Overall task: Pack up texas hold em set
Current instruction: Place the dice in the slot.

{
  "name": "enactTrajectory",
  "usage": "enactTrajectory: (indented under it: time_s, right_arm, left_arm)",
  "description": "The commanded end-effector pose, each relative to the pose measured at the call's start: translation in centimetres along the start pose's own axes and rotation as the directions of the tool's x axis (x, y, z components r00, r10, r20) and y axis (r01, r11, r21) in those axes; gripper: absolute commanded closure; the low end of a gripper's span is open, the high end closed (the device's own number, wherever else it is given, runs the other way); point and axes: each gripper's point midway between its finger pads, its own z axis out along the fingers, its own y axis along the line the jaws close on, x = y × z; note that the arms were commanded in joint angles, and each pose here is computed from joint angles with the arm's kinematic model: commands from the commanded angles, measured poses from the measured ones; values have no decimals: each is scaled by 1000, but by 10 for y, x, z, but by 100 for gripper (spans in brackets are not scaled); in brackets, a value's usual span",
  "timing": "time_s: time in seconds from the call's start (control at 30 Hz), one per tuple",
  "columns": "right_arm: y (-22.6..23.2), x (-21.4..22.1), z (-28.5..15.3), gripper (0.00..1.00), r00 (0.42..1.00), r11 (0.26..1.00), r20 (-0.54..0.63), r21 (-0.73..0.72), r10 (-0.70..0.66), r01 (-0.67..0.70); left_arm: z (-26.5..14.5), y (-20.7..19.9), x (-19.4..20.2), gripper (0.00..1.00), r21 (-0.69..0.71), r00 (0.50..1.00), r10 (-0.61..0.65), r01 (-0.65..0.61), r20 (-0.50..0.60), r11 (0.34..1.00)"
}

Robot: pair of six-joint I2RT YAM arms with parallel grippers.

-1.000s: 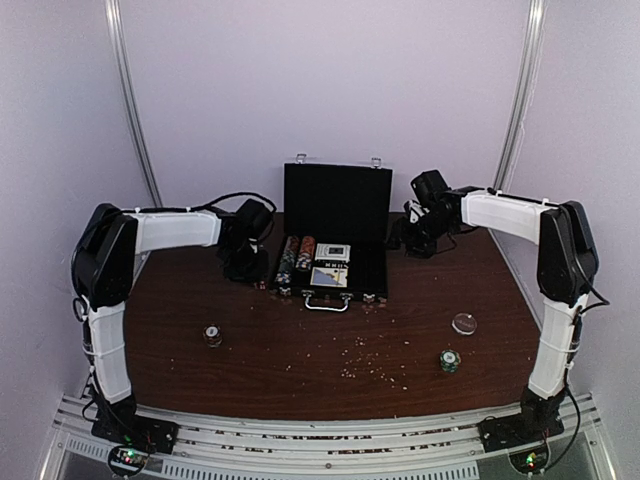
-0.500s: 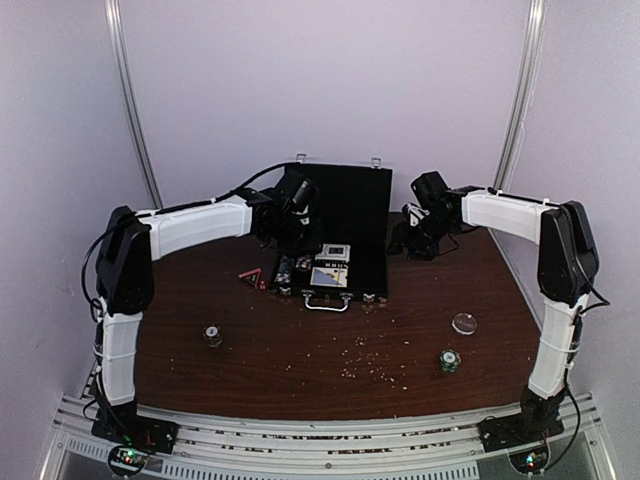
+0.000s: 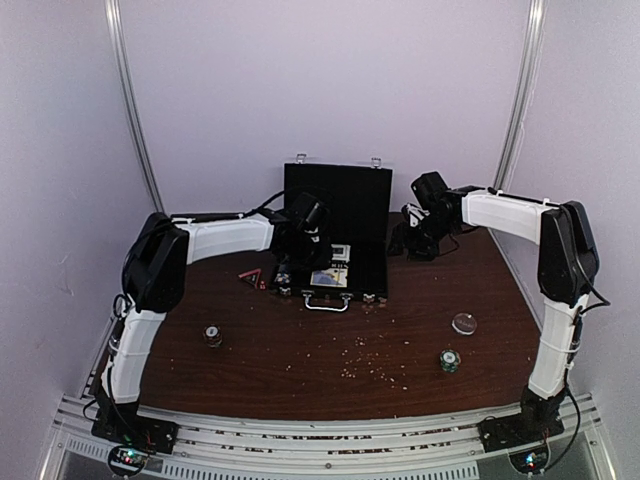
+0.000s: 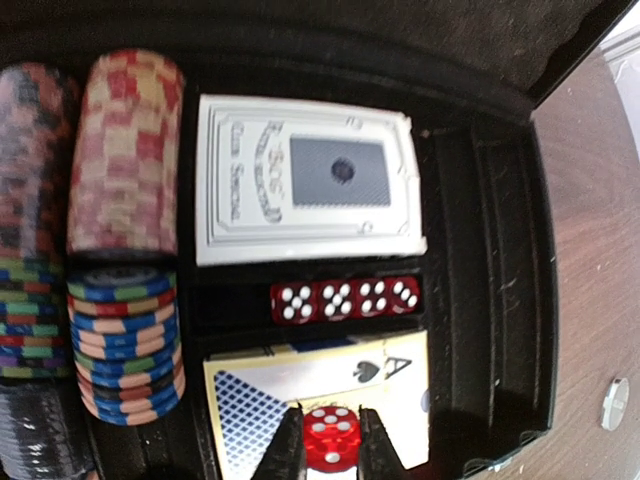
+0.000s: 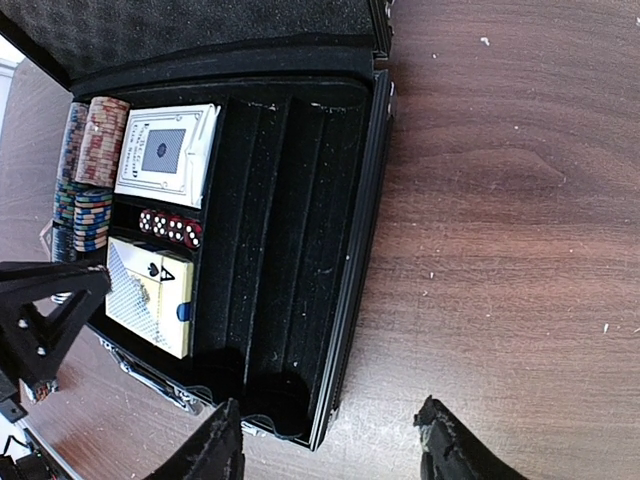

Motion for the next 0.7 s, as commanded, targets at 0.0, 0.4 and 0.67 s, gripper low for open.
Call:
enactTrajectory:
  time_s: [0.0, 0.4, 0.67]
  right_arm:
    - [4, -16, -24, 40, 998, 1000, 58, 3, -13, 13]
    - [2, -19, -20, 40, 999, 1000, 48, 23, -22, 21]
    - [1, -21, -17, 40, 999, 999, 40, 30, -27, 26]
  left_arm:
    - [2, -5, -27, 93, 9, 996, 20, -21, 92, 1000]
    - [25, 25, -22, 93, -49, 997, -7, 10, 71, 999]
    - [34, 36, -18, 93, -65, 998, -10, 13, 55, 998]
